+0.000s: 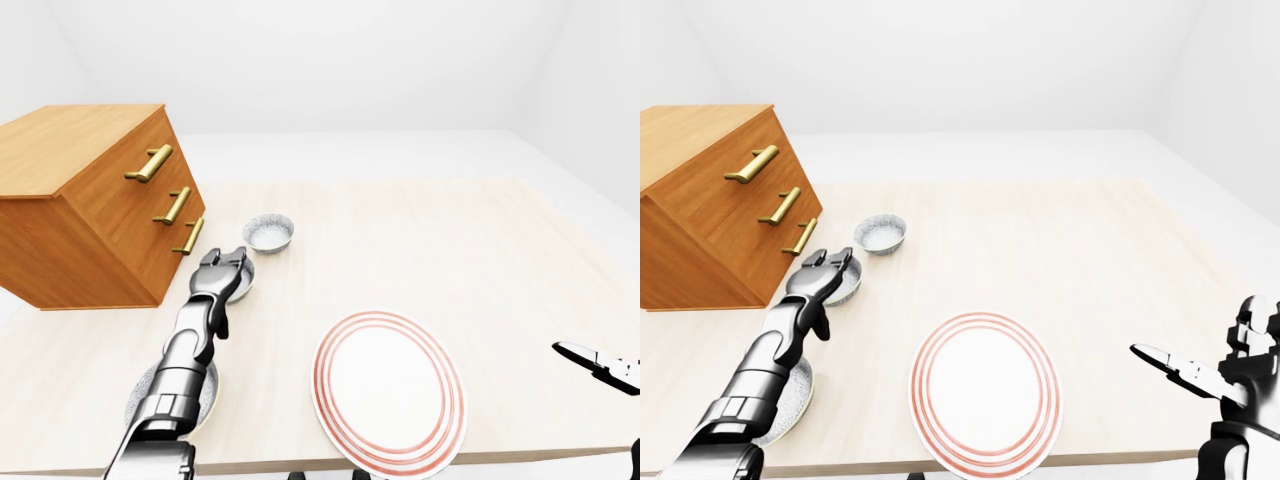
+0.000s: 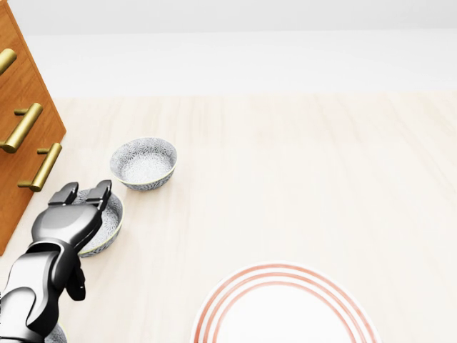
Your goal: Put the bowl in the middle on the plate.
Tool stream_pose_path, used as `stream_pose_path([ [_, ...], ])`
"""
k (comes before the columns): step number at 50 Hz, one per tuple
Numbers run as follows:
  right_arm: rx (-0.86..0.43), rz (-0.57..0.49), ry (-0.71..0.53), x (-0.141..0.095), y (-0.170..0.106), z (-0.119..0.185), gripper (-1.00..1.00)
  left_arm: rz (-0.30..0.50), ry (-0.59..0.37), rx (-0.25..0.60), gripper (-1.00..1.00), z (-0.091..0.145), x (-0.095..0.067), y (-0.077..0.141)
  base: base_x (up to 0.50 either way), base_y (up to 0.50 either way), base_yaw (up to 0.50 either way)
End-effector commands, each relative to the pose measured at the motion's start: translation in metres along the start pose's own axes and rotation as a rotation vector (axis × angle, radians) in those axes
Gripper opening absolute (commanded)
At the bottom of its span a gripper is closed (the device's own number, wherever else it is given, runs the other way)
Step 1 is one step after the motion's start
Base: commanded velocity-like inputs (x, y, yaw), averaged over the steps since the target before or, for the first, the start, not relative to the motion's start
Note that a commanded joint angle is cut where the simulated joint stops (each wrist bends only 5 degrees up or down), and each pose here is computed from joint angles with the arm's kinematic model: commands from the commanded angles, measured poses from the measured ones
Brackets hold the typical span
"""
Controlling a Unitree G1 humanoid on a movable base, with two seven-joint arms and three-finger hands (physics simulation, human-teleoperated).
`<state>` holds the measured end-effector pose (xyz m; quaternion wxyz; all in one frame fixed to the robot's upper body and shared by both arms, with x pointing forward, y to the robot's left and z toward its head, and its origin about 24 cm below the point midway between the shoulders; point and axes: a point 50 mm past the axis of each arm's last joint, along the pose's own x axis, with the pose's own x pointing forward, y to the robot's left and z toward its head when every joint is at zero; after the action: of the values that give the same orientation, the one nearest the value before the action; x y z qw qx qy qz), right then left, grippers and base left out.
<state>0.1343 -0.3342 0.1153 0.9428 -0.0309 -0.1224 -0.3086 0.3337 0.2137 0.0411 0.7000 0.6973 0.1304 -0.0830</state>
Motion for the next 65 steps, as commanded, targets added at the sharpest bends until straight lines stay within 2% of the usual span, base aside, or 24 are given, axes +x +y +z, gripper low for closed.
stream_pose_path([
  [1,-0.003,-0.007,-0.005,-0.002,-0.001,0.002,1.00,-0.001,0.005,0.010,1.00,0.001,0.007,0.003,0.00,0.00,0.00],
  [25,-0.002,0.000,-0.006,-0.002,-0.001,0.002,1.00,0.001,0.006,0.012,1.00,0.001,0.011,0.010,0.00,0.00,0.00],
  [65,-0.002,-0.002,-0.004,-0.002,-0.002,0.002,1.00,-0.063,0.029,0.030,1.00,-0.004,0.018,-0.014,0.00,0.00,0.00],
])
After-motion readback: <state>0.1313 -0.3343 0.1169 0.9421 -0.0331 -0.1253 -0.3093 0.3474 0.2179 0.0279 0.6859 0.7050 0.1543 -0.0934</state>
